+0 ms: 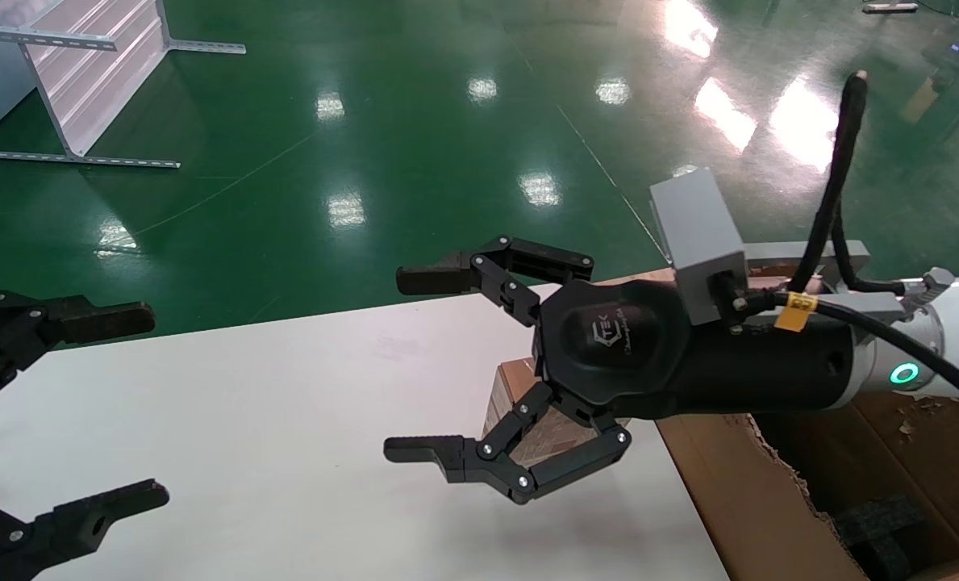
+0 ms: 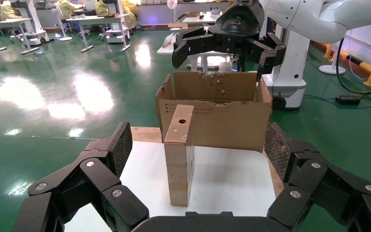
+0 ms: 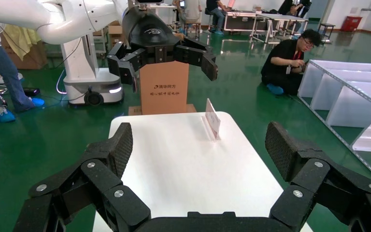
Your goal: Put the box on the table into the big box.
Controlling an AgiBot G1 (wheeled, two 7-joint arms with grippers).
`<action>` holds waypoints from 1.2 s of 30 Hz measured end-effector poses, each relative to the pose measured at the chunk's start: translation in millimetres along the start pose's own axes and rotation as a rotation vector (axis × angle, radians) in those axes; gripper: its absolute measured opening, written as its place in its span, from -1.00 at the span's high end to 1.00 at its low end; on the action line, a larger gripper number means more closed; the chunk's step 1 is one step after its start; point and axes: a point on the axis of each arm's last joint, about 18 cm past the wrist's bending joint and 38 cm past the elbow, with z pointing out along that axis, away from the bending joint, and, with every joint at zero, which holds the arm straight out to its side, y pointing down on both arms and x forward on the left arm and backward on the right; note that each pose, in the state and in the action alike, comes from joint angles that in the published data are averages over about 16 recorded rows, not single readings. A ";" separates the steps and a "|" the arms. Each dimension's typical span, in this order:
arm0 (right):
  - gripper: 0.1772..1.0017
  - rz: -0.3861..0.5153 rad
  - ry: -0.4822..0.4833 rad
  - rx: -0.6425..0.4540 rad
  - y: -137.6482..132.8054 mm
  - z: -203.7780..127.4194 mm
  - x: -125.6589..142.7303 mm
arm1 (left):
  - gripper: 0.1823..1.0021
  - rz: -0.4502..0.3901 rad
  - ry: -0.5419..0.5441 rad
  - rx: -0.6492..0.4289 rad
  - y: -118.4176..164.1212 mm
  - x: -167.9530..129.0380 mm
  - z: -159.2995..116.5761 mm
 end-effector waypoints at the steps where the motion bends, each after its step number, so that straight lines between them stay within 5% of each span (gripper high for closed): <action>1: -1.00 0.000 0.000 0.000 0.0 0.0 0.0 | -1.00 0.000 0.000 0.000 0.0 0.0 0.0; 18: -1.00 0.010 0.026 -0.036 7.5 -5.3 2.8 | -1.00 0.000 0.000 0.000 0.0 0.0 0.0; 36: -1.00 0.018 0.222 -0.131 32.4 -53.3 30.6 | -0.99 0.000 0.000 0.000 0.0 0.0 0.0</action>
